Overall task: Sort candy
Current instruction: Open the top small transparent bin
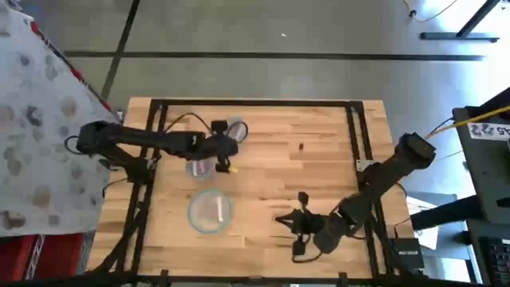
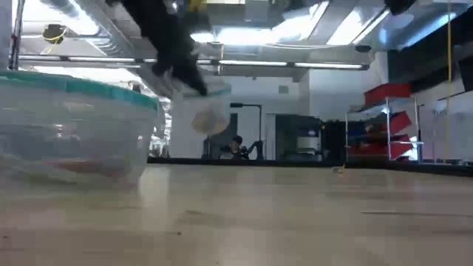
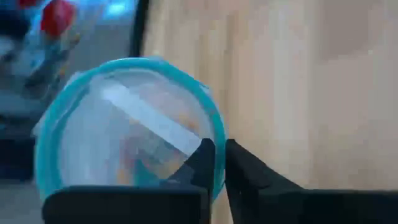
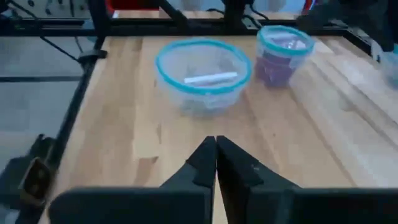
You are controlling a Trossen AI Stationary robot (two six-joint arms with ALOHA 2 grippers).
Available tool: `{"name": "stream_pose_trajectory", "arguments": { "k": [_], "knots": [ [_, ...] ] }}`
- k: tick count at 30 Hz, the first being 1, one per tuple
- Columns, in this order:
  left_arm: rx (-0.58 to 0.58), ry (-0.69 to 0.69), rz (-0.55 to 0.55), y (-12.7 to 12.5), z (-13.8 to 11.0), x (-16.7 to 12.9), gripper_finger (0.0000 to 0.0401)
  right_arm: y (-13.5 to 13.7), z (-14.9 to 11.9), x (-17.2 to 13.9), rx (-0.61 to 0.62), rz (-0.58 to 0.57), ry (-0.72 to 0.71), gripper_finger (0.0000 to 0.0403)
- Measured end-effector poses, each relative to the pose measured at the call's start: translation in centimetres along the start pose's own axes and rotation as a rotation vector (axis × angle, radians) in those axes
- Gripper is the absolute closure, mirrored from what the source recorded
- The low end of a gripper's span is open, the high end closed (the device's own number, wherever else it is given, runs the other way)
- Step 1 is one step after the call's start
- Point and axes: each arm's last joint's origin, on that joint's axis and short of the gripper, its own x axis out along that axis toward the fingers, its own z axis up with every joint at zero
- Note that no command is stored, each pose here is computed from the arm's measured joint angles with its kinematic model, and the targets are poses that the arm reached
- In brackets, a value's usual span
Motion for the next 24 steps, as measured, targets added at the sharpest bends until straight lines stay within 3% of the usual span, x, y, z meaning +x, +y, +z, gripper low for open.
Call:
{"name": "stream_pose_trajectory", "arguments": {
  "k": [6, 11, 14, 17, 24],
  "knots": [
    [0.026, -0.159, -0.19, -6.0, 2.1, -1.2, 0.0399, -0.3, -1.2, -3.2, 0.069, -0.041, 0.076, 0.0402],
    [-0.018, -0.253, -0.177, -8.8, 3.2, -1.3, 0.0399, -0.5, -1.9, -4.4, 0.126, -0.107, 0.056, 0.0402],
    [-0.068, -0.344, -0.183, -9.4, 4.1, -1.7, 0.04, -0.4, -1.9, -4.4, 0.138, -0.094, 0.072, 0.0402],
    [-0.046, -0.405, -0.164, -9.2, 4.6, -1.8, 0.04, -0.5, -2.2, -4.2, 0.131, -0.093, 0.085, 0.0402],
    [-0.137, -0.298, -0.088, -5.5, 3.7, 3.1, 0.0373, -3.5, -4.7, -1.5, 0.162, -0.183, 0.18, 0.0402]
  ]
}}
